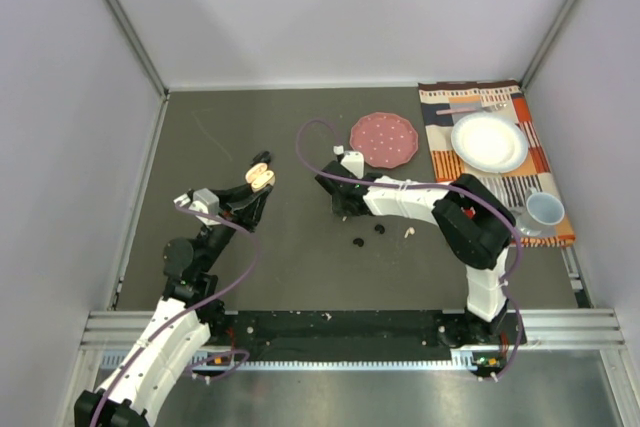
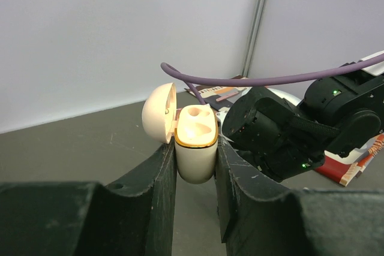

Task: Insert the wireless bluetooth earbuds into the charging case
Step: Pick up the right earbud from the center of the board, then insert the right earbud into the right side groove of the charging case.

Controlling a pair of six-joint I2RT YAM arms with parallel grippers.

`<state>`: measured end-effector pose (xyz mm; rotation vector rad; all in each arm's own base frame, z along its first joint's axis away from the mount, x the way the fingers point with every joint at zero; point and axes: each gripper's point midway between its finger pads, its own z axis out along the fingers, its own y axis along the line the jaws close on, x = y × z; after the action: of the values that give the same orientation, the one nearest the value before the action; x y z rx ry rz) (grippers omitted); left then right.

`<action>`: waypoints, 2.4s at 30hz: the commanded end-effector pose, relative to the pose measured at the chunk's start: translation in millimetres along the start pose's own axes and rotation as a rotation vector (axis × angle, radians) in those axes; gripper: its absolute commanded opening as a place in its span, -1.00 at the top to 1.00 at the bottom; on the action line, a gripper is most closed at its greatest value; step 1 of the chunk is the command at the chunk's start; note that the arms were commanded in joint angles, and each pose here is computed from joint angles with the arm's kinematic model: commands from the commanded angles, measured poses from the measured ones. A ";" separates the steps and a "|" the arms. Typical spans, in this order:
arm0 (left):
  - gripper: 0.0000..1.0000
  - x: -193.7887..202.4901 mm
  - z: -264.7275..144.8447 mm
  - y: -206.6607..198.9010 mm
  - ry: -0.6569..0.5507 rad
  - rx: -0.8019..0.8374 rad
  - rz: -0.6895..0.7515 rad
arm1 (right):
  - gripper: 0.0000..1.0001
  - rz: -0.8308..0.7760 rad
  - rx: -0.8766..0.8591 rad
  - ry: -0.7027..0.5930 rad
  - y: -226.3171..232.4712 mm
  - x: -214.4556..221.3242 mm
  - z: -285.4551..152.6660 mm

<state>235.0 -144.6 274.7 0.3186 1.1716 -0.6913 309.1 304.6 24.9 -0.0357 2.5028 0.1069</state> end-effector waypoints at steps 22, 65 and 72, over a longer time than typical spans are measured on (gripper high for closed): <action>1.00 -8.6 1.0 2.4 -0.042 -0.013 0.004 | 0.61 -0.029 0.011 0.026 8.4 9.6 -0.2; 1.00 -5.9 27.5 -47.2 0.078 0.300 -0.119 | 0.84 0.013 -0.406 -0.980 -8.2 -135.9 -280.2; 1.00 -6.7 29.8 -59.8 0.104 0.377 -0.134 | 0.85 -0.051 -0.467 -1.093 4.5 -135.7 -309.1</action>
<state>228.3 -197.3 264.0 0.5260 1.2886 -0.9962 248.4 277.9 322.5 -0.1565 1.4738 0.4909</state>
